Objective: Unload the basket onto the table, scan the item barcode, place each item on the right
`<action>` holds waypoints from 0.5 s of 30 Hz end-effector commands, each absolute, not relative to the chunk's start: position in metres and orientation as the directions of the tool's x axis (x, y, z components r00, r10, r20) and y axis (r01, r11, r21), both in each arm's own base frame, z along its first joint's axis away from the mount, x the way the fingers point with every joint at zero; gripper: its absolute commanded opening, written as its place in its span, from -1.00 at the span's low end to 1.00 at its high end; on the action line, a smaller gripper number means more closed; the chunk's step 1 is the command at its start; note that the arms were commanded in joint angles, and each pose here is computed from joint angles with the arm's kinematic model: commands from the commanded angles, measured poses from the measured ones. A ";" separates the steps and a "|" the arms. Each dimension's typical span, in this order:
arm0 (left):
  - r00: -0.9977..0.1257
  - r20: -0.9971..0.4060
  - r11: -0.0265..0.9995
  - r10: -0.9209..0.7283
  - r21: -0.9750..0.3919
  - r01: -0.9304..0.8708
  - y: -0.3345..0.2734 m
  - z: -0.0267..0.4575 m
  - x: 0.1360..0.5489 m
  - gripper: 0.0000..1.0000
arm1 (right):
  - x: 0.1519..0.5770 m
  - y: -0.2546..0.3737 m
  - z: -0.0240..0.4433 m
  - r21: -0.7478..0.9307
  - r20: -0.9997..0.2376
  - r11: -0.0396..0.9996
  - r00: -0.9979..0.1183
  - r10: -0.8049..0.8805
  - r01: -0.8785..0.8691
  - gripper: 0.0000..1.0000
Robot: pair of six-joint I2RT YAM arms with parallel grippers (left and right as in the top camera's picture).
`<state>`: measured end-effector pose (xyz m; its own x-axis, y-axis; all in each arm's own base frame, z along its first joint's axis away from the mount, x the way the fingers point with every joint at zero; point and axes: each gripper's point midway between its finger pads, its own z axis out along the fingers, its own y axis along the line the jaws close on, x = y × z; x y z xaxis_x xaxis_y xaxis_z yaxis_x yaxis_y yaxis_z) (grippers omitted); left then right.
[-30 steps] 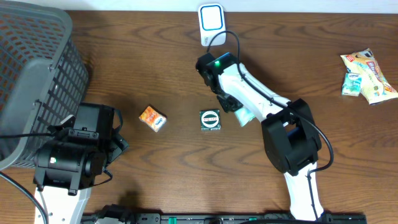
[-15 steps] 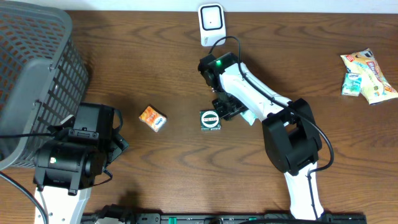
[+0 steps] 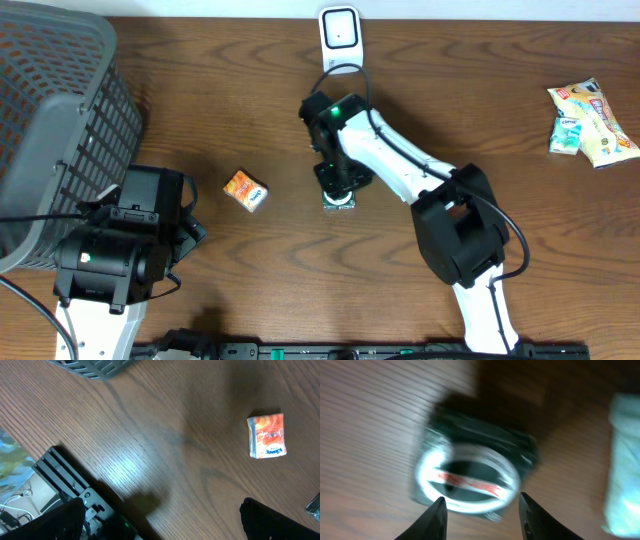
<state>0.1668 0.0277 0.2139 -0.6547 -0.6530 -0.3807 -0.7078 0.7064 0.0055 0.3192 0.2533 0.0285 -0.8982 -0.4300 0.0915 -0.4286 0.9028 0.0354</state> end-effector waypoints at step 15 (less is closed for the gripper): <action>-0.634 -0.404 0.695 -0.660 -0.006 -0.719 0.031 0.221 0.168 0.95 | 0.312 0.309 0.045 0.254 -0.013 0.852 -0.883 -0.470 -0.458 -0.17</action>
